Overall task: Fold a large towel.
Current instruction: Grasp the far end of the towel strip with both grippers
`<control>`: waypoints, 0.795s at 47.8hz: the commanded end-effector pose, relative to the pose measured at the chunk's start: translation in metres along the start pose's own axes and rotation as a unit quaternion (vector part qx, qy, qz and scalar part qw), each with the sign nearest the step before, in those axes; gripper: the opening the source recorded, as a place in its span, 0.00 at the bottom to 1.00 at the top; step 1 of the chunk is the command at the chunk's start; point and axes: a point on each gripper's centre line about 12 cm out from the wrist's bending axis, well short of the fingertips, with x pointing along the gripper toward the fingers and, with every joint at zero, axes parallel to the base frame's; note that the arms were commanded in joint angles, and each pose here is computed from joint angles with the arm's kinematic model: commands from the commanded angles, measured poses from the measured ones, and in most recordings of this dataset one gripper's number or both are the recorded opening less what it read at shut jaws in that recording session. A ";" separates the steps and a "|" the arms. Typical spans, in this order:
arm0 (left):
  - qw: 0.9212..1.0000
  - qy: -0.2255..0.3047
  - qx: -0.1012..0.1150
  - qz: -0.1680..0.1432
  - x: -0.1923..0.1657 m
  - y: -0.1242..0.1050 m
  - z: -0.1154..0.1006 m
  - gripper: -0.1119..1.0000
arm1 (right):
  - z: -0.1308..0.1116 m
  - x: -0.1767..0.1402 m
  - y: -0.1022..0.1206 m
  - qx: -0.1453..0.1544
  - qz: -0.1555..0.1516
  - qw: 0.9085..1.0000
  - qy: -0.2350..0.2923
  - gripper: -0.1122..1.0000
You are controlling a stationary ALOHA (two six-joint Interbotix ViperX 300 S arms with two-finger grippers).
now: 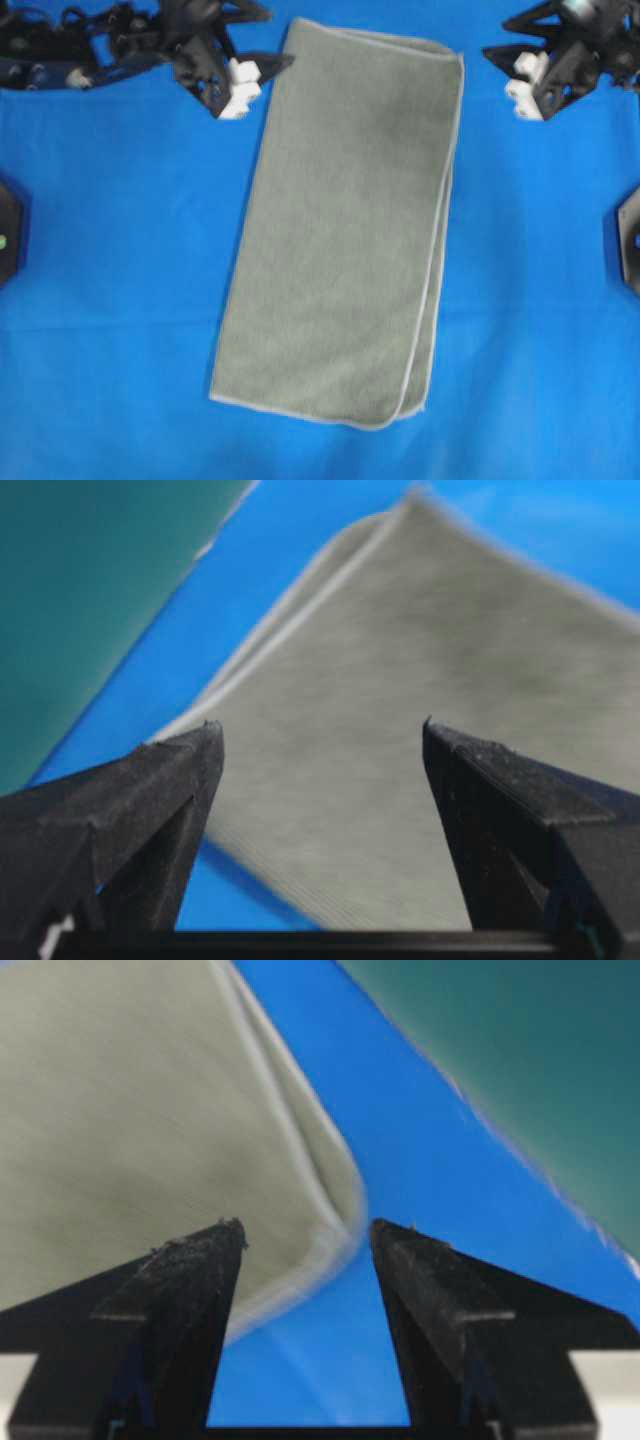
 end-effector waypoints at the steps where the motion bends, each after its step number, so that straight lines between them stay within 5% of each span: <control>1: 1.000 0.000 -0.004 0.015 0.024 0.013 -0.002 0.79 | 0.003 0.020 -0.005 0.006 0.003 1.000 0.004 0.62; 18: 0.997 0.063 -0.024 0.048 0.090 0.049 -0.052 0.79 | -0.017 0.100 -0.006 0.013 0.025 0.998 0.063 0.62; 29: 0.993 0.100 -0.028 0.048 0.104 0.051 -0.067 0.75 | -0.023 0.121 -0.007 0.010 0.024 0.996 0.082 0.62; 33: 0.992 0.116 -0.029 0.048 0.107 0.052 -0.067 0.66 | -0.020 0.121 -0.009 0.009 0.021 0.997 0.080 0.61; 38: 0.991 0.120 -0.029 0.047 0.109 0.053 -0.066 0.44 | -0.021 0.123 -0.011 -0.002 0.020 0.996 0.083 0.54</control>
